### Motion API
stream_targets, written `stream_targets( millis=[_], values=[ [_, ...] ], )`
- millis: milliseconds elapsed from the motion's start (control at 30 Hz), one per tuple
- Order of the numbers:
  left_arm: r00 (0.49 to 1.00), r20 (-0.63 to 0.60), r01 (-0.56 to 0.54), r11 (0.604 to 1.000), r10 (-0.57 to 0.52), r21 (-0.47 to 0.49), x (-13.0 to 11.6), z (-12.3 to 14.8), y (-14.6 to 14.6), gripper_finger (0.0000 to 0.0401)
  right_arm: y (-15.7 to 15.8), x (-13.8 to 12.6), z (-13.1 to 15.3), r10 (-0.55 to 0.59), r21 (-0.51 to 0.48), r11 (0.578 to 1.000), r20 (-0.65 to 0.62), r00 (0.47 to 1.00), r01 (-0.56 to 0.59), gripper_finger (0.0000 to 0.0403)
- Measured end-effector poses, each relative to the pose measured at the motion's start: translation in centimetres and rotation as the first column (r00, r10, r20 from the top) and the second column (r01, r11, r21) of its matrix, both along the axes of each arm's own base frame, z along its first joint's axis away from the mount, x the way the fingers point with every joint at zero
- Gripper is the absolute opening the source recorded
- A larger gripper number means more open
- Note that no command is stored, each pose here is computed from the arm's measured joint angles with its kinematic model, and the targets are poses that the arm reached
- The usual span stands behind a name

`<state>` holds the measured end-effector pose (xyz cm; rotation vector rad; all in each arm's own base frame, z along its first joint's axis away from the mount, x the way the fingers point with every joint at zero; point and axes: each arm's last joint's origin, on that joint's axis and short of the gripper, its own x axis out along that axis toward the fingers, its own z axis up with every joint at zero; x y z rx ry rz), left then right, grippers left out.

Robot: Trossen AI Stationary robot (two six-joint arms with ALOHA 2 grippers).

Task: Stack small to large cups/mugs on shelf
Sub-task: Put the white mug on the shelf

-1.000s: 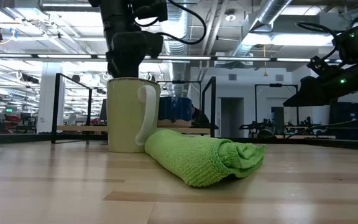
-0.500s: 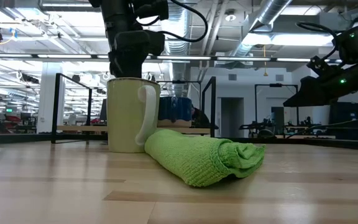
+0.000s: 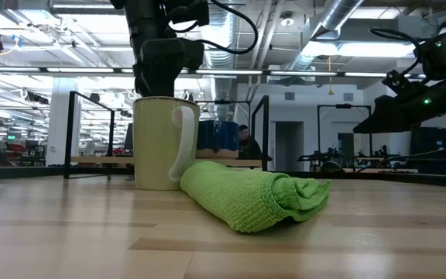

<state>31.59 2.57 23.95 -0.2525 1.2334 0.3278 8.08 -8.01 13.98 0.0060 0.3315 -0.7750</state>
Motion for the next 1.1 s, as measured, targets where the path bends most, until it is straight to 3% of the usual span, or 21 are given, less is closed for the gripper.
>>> stream_targets(
  millis=[233,700,1100],
  values=[
    [1.000,-0.012,-0.016,1.000,0.016,-0.006,-0.1,0.0,0.0,0.0213,0.0,0.0,0.0,0.000,0.000,1.000,0.000,1.000,0.000,0.0265],
    [1.000,-0.014,-0.017,1.000,0.017,-0.004,-0.2,0.0,0.0,0.0077,0.0,0.0,0.0,0.000,-0.001,1.000,0.000,1.000,0.000,0.0265],
    [0.999,-0.008,-0.053,0.994,0.053,-0.097,-0.5,-1.4,0.9,0.0063,0.0,0.0,0.0,0.000,-0.001,1.000,-0.001,1.000,0.000,0.0265]
  ],
)
